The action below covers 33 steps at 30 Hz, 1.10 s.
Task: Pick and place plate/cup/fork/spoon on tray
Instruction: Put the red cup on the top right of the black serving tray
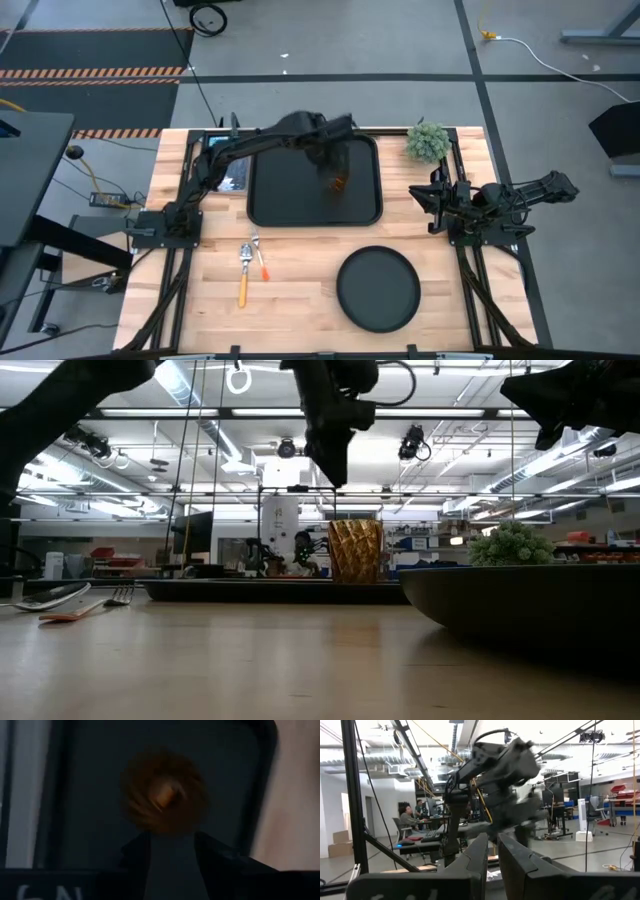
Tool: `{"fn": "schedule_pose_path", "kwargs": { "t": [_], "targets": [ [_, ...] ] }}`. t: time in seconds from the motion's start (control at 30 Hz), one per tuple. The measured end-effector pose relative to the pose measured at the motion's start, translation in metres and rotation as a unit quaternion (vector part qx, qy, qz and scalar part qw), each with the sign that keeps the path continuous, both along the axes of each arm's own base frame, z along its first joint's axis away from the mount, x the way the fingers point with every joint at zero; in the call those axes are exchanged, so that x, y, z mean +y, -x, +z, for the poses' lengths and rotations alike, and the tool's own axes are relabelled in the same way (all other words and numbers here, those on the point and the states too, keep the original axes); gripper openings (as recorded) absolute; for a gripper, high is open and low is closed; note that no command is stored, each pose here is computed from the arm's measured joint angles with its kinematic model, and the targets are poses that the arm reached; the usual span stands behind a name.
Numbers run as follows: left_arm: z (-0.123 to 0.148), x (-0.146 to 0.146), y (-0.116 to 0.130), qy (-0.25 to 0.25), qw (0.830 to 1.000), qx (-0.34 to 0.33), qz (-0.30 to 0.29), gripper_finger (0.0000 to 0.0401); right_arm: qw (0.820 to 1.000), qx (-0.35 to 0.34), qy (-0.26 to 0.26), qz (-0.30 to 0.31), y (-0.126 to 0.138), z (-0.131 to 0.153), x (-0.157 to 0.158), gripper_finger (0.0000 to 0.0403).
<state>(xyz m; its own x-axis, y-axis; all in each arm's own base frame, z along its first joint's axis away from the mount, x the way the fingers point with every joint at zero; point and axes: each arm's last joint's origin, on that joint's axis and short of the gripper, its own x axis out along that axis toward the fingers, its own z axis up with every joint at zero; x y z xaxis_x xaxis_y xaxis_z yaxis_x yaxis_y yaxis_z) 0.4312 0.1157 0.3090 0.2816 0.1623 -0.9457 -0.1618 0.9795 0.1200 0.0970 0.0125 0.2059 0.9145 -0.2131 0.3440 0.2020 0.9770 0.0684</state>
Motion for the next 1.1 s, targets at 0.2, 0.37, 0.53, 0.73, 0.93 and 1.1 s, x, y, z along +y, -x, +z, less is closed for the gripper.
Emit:
{"fn": "schedule_pose_path", "kwargs": {
  "t": [0.2, 0.37, 0.53, 0.73, 0.93, 1.1],
  "targets": [
    [-0.033, -0.048, -0.004, 0.012, 0.993, 0.087, -0.078, 0.0162, 1.0, -0.005, -0.002, 0.0, 0.0, 0.001, 0.0, 0.005],
    [-0.077, -0.081, -0.009, -0.05, 0.978, 0.133, -0.151, 0.0162, 1.0, -0.006, -0.006, 0.002, 0.0, 0.001, 0.0, 0.005],
    [-0.116, -0.097, -0.007, -0.13, 0.957, 0.166, -0.198, 0.0155, 1.0, -0.006, -0.006, 0.002, 0.0, 0.001, 0.0, 0.005],
    [-0.142, -0.101, -0.004, -0.253, 0.918, 0.203, -0.229, 0.0124, 1.0, -0.006, -0.006, 0.002, 0.0, 0.001, 0.0, 0.005],
    [-0.153, -0.102, -0.008, -0.257, 0.912, 0.179, -0.265, 0.0089, 1.0, -0.006, -0.006, 0.002, 0.0, 0.001, 0.0, 0.005],
    [-0.152, -0.1, -0.015, -0.278, 0.908, 0.156, -0.273, 0.0065, 1.0, -0.006, -0.006, 0.002, 0.0, 0.001, 0.0, 0.005]
  ]
}}
